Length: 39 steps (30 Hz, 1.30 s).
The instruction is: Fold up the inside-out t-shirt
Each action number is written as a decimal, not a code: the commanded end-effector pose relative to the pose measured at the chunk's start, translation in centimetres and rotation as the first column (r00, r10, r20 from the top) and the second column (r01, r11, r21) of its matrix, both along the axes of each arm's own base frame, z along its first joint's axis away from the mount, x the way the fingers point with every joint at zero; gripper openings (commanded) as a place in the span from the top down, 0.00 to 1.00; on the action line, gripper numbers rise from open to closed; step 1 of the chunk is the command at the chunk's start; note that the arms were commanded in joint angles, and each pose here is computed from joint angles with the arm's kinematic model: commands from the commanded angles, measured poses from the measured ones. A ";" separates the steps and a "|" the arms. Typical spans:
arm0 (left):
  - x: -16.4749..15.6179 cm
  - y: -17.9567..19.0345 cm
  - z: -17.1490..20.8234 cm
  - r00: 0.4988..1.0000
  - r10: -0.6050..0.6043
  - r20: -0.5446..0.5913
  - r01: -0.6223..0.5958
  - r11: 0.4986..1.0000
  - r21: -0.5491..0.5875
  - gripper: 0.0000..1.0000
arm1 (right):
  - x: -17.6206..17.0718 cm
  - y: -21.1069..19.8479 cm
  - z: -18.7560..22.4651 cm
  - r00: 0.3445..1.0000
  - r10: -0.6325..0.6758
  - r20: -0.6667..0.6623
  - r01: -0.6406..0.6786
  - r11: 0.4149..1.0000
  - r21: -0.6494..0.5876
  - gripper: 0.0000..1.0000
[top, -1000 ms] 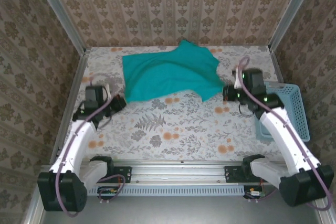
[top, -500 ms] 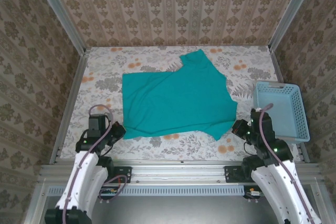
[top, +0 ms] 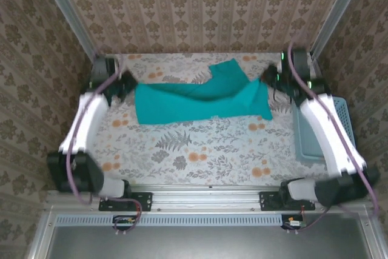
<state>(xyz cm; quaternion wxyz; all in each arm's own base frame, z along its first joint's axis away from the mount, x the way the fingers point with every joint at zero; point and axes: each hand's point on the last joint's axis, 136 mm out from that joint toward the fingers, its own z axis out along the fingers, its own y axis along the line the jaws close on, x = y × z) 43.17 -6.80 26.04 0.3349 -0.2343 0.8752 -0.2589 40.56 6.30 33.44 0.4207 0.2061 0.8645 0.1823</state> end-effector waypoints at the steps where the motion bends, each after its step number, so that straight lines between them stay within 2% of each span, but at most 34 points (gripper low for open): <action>1: 6.1 1.6 5.3 0.996 -0.012 0.085 0.012 1.000 0.008 1.00 | 5.7 -1.5 6.8 0.986 0.048 0.158 -0.029 0.992 -0.123 1.00; 3: 9.4 2.0 9.9 0.984 -0.029 0.176 0.034 0.999 -0.023 1.00 | 8.0 -2.0 10.8 0.970 0.067 0.232 -0.036 0.990 -0.136 1.00; 5: 11.1 2.3 15.3 0.954 -0.056 0.294 0.067 0.997 -0.027 1.00 | 8.8 -2.4 14.9 0.944 0.090 0.316 -0.041 0.987 -0.158 1.00; 9: 10.0 3.6 24.3 0.842 -0.072 0.535 0.097 0.995 -0.019 1.00 | 6.8 -3.1 22.4 0.854 0.113 0.508 -0.024 0.984 -0.179 1.00; 12: 8.0 4.8 27.5 0.794 -0.081 0.603 0.114 0.993 -0.017 1.00 | 5.0 -3.5 25.2 0.808 0.125 0.576 -0.032 0.985 -0.169 1.00; 15: 5.9 5.3 27.6 0.768 -0.093 0.633 0.096 0.995 0.030 1.00 | 3.8 -3.0 25.2 0.798 0.158 0.582 -0.057 0.980 -0.188 1.00; 18: 4.7 6.2 24.1 0.804 -0.080 0.590 0.084 0.996 0.021 1.00 | 3.3 -2.5 21.8 0.840 0.181 0.512 -0.098 0.978 -0.183 1.00; 21: 3.6 4.1 18.9 0.826 -0.154 0.542 0.222 0.973 -0.061 1.00 | 2.2 -0.8 15.8 0.867 0.238 0.437 -0.186 0.970 -0.159 1.00; 22: 3.0 3.5 16.4 0.843 -0.156 0.515 0.244 0.964 -0.107 1.00 | 1.4 -0.1 13.8 0.865 0.254 0.433 -0.205 0.966 -0.156 1.00; 25: 0.7 2.9 7.9 0.908 -0.111 0.405 0.196 0.965 -0.176 1.00 | -1.4 0.4 6.1 0.906 0.245 0.346 -0.220 0.969 -0.109 1.00; 27: -1.3 2.6 2.7 0.947 -0.099 0.305 0.166 0.965 -0.201 1.00 | -3.4 0.0 0.8 0.943 0.213 0.257 -0.203 0.977 -0.063 1.00; 29: -3.7 1.8 -1.8 0.963 -0.119 0.240 0.174 0.960 -0.221 1.00 | -5.6 -0.6 -5.2 0.978 0.160 0.134 -0.160 0.987 -0.012 1.00; 33: -9.5 1.4 -8.4 0.986 -0.132 0.100 0.150 0.969 -0.198 1.00 | -10.1 -1.7 -14.3 0.994 0.062 -0.086 -0.054 0.994 0.093 1.00; 35: -12.2 1.9 -11.0 0.995 -0.098 0.016 0.099 0.980 -0.175 1.00 | -12.4 -2.3 -16.9 0.989 0.014 -0.146 0.004 0.993 0.121 1.00; 39: -16.8 2.0 -13.7 0.995 -0.052 -0.084 0.037 0.985 -0.169 1.00 | -16.9 -3.4 -19.7 0.976 -0.087 -0.201 0.118 0.981 0.151 1.00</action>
